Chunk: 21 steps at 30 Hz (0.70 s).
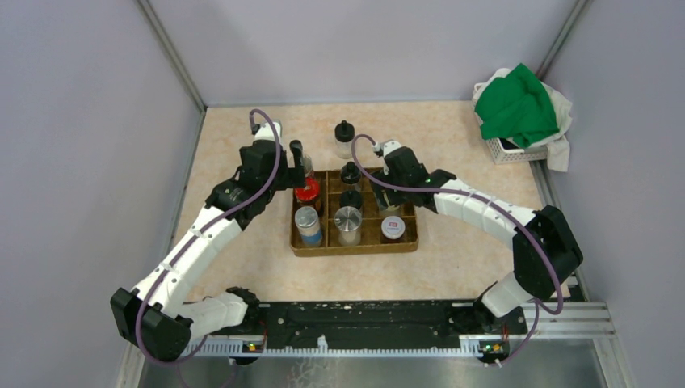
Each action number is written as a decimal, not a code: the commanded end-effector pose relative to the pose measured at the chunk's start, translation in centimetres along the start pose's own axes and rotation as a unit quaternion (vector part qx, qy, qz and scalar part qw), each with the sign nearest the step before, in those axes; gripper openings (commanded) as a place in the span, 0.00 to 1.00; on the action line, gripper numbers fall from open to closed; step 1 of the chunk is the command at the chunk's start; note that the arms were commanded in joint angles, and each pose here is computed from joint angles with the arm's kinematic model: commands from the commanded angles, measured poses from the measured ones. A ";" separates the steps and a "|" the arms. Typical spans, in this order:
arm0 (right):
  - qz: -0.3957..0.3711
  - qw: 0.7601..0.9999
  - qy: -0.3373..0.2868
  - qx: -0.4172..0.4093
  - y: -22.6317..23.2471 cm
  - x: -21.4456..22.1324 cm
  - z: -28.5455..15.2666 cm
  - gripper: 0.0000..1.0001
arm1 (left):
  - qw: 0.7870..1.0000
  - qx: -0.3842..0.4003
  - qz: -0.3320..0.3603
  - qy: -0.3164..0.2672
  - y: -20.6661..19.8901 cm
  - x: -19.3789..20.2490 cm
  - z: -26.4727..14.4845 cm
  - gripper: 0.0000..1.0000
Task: Organize the condiment bottles
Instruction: Place the bottle in the storage box, then pick up the bottle from the center of the board.
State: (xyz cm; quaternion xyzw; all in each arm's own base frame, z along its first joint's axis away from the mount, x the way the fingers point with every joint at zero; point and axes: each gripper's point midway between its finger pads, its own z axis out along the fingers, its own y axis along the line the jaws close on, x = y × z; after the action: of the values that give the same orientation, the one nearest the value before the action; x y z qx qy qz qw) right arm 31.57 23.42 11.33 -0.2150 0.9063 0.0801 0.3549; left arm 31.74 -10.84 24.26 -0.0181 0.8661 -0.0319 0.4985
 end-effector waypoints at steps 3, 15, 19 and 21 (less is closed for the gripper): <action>0.001 0.998 -0.059 -0.005 0.3 -4.7 -2.5 0.73 | 1.000 0.004 -0.008 -0.018 -0.2 -1.2 -0.4 0.99; -0.010 0.994 -0.108 -0.019 -0.4 -12.9 -4.1 0.71 | 0.999 -0.034 -0.023 -0.005 0.7 0.1 1.0 0.99; -0.001 0.997 -0.083 -0.012 -3.0 -14.2 -1.5 0.69 | 0.998 -0.058 -0.028 0.007 2.0 1.1 0.0 0.99; 0.005 0.997 -0.071 -0.011 -4.0 -14.6 -0.3 0.67 | 0.997 -0.066 -0.029 0.016 2.6 2.0 -0.3 0.99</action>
State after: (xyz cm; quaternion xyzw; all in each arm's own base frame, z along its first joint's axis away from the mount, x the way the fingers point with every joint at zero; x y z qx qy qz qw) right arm 40.28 25.98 23.50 -0.2059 0.8607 0.1170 0.4508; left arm 31.91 -9.98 22.94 -0.0482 0.8719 -0.0076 0.4872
